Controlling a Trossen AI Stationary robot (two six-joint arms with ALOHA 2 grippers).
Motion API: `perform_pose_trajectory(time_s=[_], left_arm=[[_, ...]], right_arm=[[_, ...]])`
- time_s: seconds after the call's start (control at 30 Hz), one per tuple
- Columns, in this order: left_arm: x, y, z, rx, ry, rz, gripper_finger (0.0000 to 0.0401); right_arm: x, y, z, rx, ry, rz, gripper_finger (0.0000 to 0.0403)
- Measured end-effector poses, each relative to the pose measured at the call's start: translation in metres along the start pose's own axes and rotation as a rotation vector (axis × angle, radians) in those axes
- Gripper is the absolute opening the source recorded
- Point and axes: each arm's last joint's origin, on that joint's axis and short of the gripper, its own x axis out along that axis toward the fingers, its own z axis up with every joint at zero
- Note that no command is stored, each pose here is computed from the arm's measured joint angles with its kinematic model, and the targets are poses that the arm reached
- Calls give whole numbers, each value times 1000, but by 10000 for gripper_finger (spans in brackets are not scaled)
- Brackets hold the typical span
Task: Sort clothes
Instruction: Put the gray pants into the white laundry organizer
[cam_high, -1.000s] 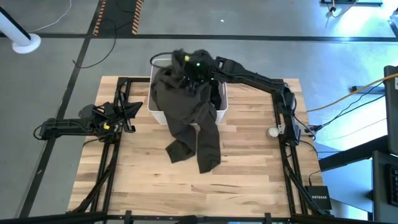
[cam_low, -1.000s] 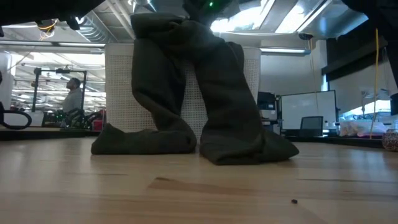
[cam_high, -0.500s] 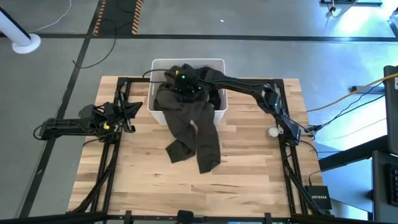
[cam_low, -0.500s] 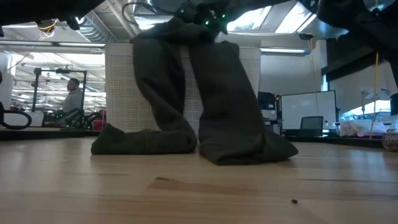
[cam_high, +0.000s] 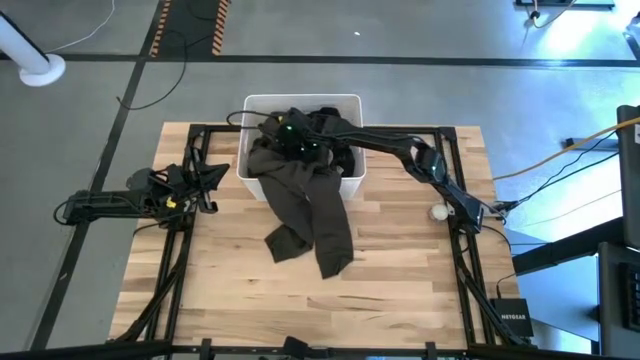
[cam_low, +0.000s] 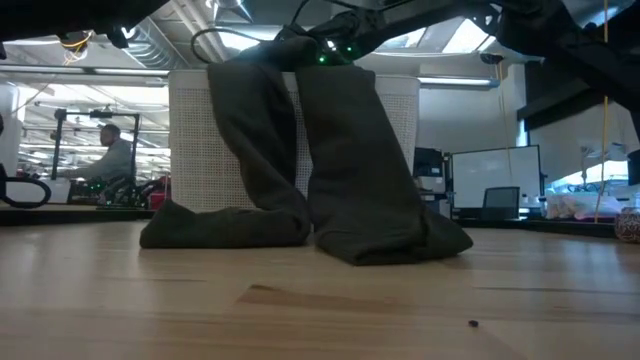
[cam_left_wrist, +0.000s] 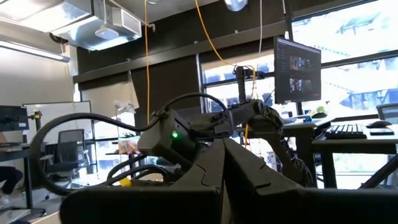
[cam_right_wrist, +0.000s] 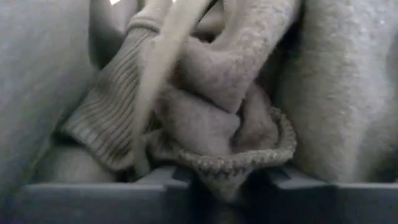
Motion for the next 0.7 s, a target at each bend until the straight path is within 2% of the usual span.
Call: perform_pose_trajectory(time_s=[0.13,0.23,0.4,0.7], left_arm=[[0,0,0,1,1,0,0],[0,0,0,1,2,-1,0],[0,0,0,-6,2,-1,0],[0,0,-1,-3,8,-2,0]], right_arm=[[-14,1,11,16,-4,5,137],[-27,3,21,17,-20,5,160],[-67,6,36,20,-123,-17,173],[-136,10,44,23,-172,-49,187]])
